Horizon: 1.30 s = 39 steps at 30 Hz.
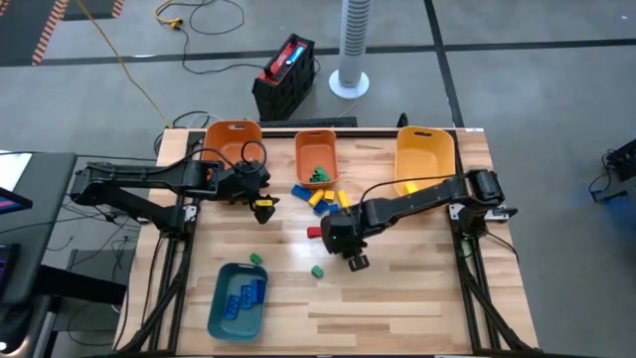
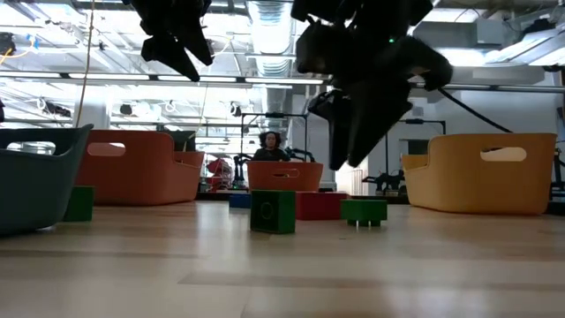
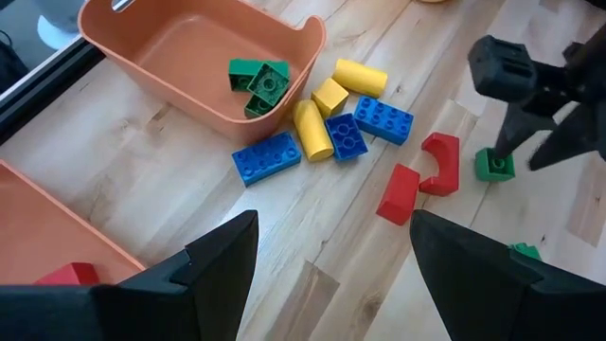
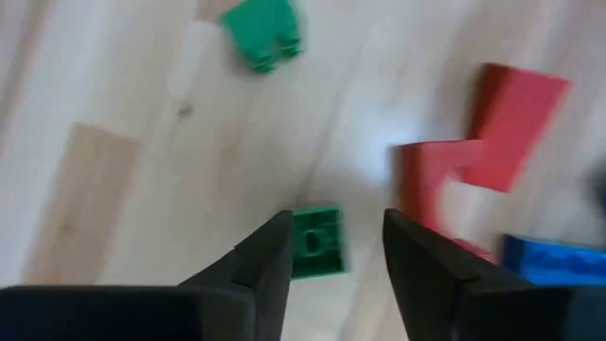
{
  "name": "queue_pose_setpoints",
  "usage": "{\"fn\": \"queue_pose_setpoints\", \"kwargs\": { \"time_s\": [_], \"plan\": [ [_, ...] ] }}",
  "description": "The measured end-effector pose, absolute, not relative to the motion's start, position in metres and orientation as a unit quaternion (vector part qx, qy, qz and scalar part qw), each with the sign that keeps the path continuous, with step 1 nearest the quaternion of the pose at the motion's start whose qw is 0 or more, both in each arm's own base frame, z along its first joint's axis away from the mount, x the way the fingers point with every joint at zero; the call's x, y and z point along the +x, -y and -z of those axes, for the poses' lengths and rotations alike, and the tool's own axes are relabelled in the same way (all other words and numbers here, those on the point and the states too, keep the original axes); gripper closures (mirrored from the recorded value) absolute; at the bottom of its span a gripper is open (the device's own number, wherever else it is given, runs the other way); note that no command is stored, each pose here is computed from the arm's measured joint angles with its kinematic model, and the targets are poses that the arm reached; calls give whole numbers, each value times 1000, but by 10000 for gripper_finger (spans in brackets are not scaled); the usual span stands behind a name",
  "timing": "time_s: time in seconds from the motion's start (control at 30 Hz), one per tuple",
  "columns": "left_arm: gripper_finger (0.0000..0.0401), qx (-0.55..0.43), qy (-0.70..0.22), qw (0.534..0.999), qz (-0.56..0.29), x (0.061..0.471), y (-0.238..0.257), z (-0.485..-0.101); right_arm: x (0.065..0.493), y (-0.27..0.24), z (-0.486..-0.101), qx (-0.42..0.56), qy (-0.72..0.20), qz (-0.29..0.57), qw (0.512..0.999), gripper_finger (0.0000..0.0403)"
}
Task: Sort blocks
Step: Put the green game piece into the right orange bin
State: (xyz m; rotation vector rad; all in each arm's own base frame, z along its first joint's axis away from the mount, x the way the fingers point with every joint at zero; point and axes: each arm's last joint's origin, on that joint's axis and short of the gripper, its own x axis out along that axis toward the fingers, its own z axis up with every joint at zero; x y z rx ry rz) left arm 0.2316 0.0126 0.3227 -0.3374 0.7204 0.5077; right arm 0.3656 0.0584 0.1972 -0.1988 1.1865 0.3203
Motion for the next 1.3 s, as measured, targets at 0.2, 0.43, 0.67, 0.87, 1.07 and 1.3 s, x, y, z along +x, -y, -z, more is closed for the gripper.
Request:
{"fn": "queue_pose_setpoints", "kwargs": {
  "time_s": [0.2,0.43,0.67,0.87,1.07,1.3],
  "plan": [
    [129,-162,-347,891,-244,232,-13,-323,362,-63,-196,-101,-564,-170,802,150],
    [129,-163,-344,892,-244,232,-13,-323,356,-64,-179,-104,-566,-171,800,128],
    [129,-163,-344,892,-244,232,-13,-323,348,-70,-163,-114,-566,-180,796,128],
    [129,-163,-344,892,-244,232,-13,-323,346,-69,-152,-125,-552,-160,809,130],
    [129,-163,-344,892,-244,232,-13,-323,346,-67,-151,-124,-554,-157,808,166],
    [129,-162,-344,892,-244,232,-13,-323,346,-67,-152,-117,-553,-153,811,263]
  ]
}}
